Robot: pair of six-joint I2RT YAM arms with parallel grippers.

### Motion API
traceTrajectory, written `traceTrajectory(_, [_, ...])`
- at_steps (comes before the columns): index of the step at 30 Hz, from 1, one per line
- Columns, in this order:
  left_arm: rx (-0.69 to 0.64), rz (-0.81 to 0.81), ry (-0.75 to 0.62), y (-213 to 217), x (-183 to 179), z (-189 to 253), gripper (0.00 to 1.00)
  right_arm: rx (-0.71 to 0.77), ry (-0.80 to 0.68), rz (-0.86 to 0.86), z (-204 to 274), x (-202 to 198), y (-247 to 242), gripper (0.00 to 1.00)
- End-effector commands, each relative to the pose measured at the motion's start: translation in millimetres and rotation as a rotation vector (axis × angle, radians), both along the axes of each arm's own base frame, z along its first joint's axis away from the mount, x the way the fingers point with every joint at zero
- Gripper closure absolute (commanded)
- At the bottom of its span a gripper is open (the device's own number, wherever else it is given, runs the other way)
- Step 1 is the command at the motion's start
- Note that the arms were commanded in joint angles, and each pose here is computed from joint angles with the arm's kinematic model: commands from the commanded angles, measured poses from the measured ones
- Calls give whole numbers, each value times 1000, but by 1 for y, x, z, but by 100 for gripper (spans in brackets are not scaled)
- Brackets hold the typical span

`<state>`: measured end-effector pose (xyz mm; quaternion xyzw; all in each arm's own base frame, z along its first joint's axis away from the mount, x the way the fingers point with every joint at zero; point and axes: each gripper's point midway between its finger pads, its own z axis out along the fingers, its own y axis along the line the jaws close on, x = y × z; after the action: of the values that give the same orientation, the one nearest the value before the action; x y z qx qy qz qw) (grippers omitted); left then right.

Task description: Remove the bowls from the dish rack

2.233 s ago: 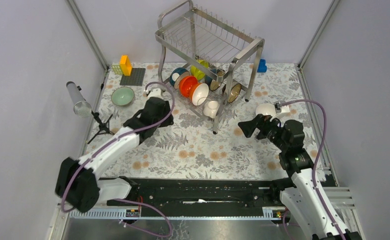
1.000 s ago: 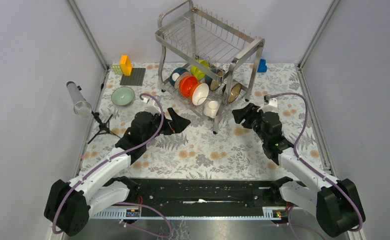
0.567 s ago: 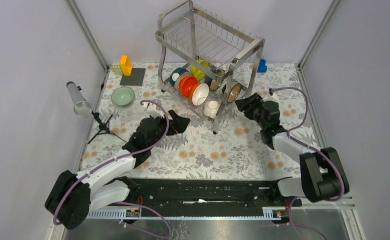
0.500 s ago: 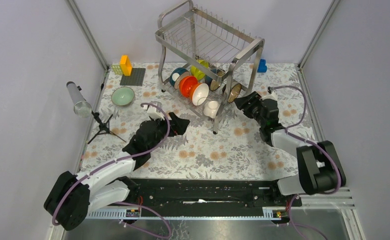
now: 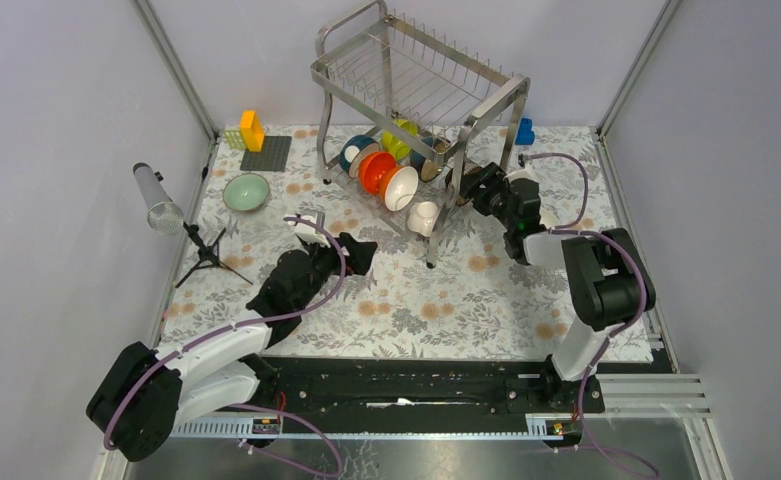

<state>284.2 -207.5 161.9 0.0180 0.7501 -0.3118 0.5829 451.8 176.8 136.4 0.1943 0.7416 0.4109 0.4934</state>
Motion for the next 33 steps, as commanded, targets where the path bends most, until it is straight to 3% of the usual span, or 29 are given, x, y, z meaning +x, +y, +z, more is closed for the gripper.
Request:
traceTrajectory(1, [-39, 5, -84, 1, 1, 20, 5, 16, -78, -20, 23, 26, 3, 29])
traceTrajectory(12, [-50, 13, -108, 5, -1, 30, 5, 43, -87, 27, 26, 40, 15, 51])
traceTrajectory(17, [-51, 18, -110, 6, -1, 30, 5, 51, -100, 32, 30, 39, 15, 89])
traceTrajectory(19, [-50, 18, -112, 6, -1, 30, 5, 52, -117, 36, 35, 37, 16, 97])
traceTrajectory(33, [-57, -29, -118, -2, -4, 31, 5, 207, -405, 243, 101, 3, 37, 100])
